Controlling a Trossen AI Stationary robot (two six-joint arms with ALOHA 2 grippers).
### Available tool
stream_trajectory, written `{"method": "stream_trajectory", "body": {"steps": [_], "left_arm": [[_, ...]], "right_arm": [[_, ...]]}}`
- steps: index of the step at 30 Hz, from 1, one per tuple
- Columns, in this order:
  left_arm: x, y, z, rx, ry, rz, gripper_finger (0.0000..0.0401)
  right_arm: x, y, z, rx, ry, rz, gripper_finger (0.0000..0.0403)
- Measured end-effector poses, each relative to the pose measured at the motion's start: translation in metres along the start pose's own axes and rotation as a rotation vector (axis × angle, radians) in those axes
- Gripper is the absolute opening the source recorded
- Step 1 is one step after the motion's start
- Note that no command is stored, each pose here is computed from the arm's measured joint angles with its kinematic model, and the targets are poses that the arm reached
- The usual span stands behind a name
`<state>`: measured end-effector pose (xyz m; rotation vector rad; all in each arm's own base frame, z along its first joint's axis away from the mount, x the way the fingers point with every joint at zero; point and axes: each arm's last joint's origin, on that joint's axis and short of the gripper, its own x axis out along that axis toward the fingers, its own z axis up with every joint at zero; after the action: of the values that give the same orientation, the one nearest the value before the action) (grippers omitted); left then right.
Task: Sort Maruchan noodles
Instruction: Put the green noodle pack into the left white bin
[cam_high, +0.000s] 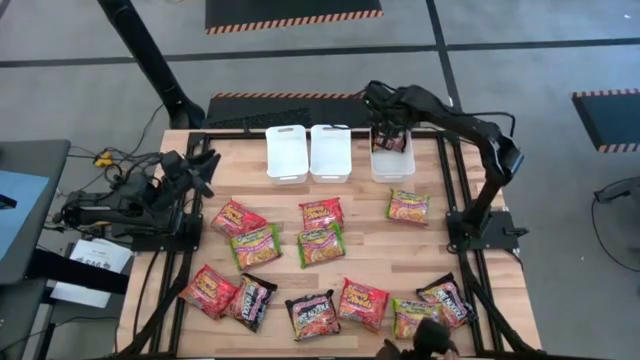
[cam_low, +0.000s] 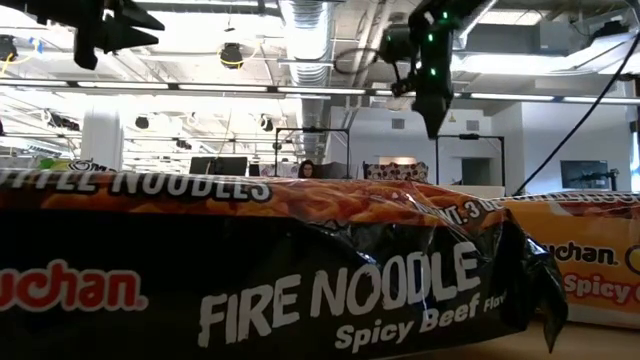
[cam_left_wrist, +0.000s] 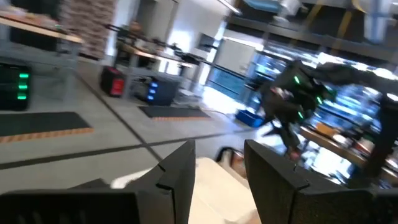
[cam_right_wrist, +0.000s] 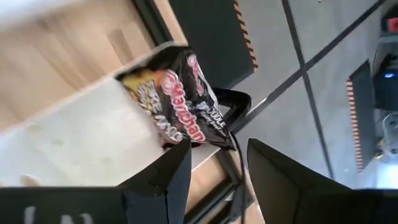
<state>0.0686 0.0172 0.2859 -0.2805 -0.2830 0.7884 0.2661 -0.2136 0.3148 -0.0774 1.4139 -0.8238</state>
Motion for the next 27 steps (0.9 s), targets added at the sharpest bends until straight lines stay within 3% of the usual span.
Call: {"method": "stream_trajectory", "body": {"steps": [4,11,15,27], "left_arm": [[0.000,-0.002,0.000,0.005,0.010,-0.073,0.0140],[0.000,-0.003,0.000,-0.003,0.015,-0.108,0.0185],[0.000,-0.004,0.003,-0.079,-0.007,-0.122,0.0208],[0.006,-0.020,0.016,-0.027,-0.077,-0.304,0.0208]], "right_arm": [[-0.026,0.010,0.004,0.039,-0.032,0.045,0.0183],[-0.067,0.033,0.007,0.078,-0.087,0.128,0.0183],[-0.091,0.048,0.006,0.113,-0.115,0.181,0.0182],[-0.180,0.086,-0.003,0.129,-0.344,0.363,0.0182]]}}
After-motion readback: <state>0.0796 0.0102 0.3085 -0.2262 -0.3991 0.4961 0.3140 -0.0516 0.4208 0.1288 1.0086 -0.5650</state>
